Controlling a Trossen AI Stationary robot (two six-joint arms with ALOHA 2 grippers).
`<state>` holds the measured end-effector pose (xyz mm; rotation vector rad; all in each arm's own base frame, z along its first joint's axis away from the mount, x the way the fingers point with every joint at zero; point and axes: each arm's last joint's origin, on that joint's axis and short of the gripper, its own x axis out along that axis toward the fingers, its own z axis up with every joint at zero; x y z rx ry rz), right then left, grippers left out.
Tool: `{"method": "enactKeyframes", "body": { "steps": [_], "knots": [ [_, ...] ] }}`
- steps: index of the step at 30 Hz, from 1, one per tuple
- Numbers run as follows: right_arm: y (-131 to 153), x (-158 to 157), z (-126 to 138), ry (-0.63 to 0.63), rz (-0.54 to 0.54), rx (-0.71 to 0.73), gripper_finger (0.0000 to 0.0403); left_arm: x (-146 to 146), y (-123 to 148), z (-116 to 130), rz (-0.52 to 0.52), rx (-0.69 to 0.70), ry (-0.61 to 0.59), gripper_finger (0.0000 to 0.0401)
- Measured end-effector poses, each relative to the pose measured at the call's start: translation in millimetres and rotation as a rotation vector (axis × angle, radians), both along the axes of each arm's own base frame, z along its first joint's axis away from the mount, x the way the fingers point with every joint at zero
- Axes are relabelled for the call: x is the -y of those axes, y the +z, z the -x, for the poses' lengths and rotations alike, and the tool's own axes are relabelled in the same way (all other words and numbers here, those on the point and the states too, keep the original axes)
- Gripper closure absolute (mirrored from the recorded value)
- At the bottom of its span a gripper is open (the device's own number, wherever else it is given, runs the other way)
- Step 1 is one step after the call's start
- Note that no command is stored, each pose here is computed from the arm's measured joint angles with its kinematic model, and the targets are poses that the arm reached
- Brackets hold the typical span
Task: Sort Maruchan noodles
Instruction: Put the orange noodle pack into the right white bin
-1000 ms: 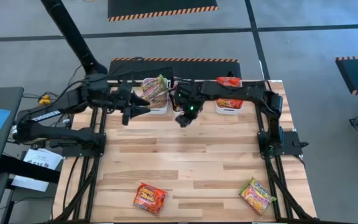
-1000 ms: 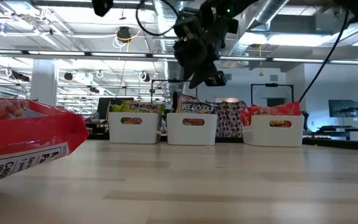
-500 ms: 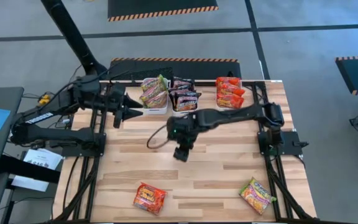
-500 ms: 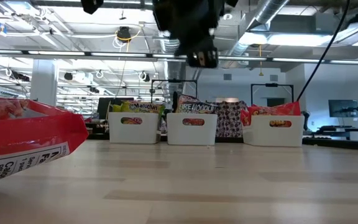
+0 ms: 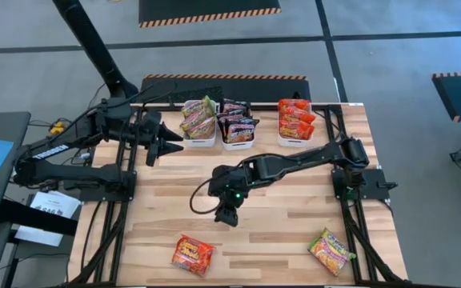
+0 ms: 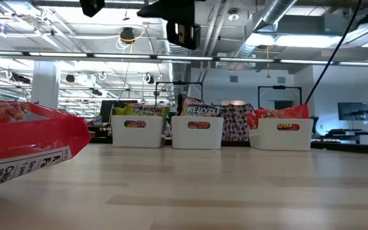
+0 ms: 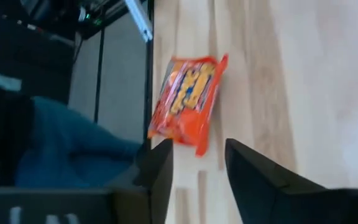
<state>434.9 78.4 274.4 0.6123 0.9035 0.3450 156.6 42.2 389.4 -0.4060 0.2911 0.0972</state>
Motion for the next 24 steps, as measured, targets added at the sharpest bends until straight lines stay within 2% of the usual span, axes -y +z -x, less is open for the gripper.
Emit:
{"method": "enactKeyframes", "body": {
  "steps": [6, 12, 21, 24],
  "knots": [
    [3.7, 0.8, -5.2, -0.062, 0.066, 0.082, 0.0187, 0.0, -0.1, -0.1, 0.023, 0.000, 0.007, 0.0220],
    [11.9, -1.9, -11.5, -0.053, 0.061, 0.204, 0.0135, 0.0, -0.1, -0.1, 0.085, 0.002, 0.026, 0.0220],
    [18.7, -28.9, -12.0, -0.046, 0.068, 0.308, 0.0125, -0.1, -0.1, -0.1, 0.144, 0.005, 0.047, 0.0220],
    [3.3, -43.0, -19.0, -0.081, 0.069, 0.298, 0.0125, -0.1, -0.1, -0.1, 0.152, 0.005, 0.050, 0.0220]
  ]
}}
